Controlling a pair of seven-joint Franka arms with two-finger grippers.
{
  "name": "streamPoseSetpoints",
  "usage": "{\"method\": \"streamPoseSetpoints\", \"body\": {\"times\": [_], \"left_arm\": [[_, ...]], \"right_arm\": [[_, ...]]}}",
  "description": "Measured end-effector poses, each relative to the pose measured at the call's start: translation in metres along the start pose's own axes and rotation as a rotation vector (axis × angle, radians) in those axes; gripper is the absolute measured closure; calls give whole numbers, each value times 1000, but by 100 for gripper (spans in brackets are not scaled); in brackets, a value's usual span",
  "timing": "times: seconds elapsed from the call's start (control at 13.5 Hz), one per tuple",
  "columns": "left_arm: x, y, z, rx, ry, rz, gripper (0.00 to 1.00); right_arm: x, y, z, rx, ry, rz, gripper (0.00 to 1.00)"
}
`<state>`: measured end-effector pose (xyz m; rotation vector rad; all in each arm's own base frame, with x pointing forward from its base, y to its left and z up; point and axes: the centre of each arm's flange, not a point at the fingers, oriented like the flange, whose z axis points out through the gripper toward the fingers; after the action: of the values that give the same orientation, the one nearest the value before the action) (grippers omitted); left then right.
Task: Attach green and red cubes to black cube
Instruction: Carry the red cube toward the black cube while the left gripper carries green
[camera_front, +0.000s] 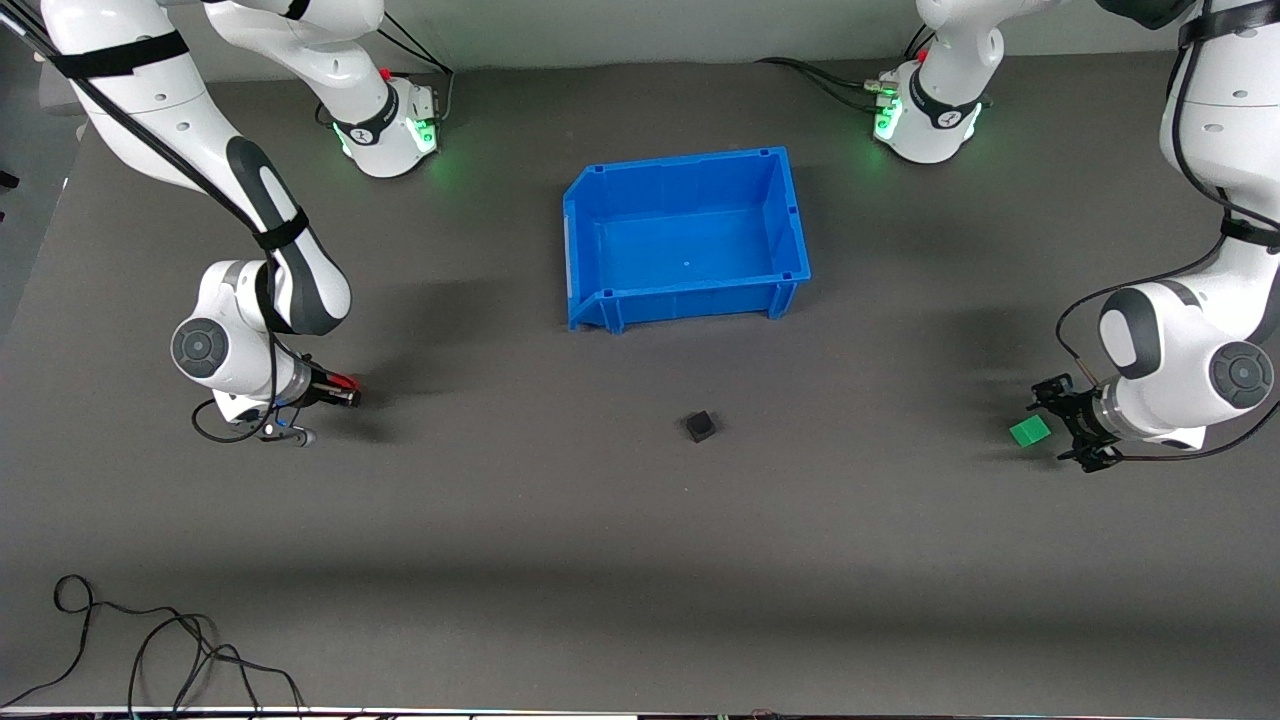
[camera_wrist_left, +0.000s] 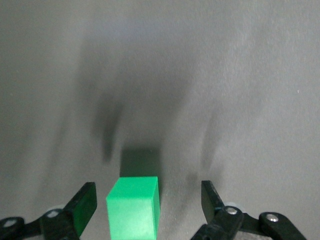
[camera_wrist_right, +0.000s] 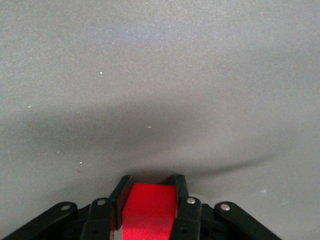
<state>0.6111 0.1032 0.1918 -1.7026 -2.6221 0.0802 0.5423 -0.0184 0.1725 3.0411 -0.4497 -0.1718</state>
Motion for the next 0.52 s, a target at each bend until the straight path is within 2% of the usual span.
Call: {"method": "streamPoseSetpoints", "body": {"times": [0.15,0.22,0.3,0.52], "left_arm": [[-3,-1,4,2,1,6,9],[-3,-1,6,4,2,7,18],[-2,-2,9,7,6,9,25],[-1,-3,15,16,14,15,26]], "right_arm": [[2,-4,-3,8,5,93,59],[3,-16,-8,21,5,147,59],[5,-33,-18,33,-15,204,59],[12,-110,-81,64,-118,369,59]]}}
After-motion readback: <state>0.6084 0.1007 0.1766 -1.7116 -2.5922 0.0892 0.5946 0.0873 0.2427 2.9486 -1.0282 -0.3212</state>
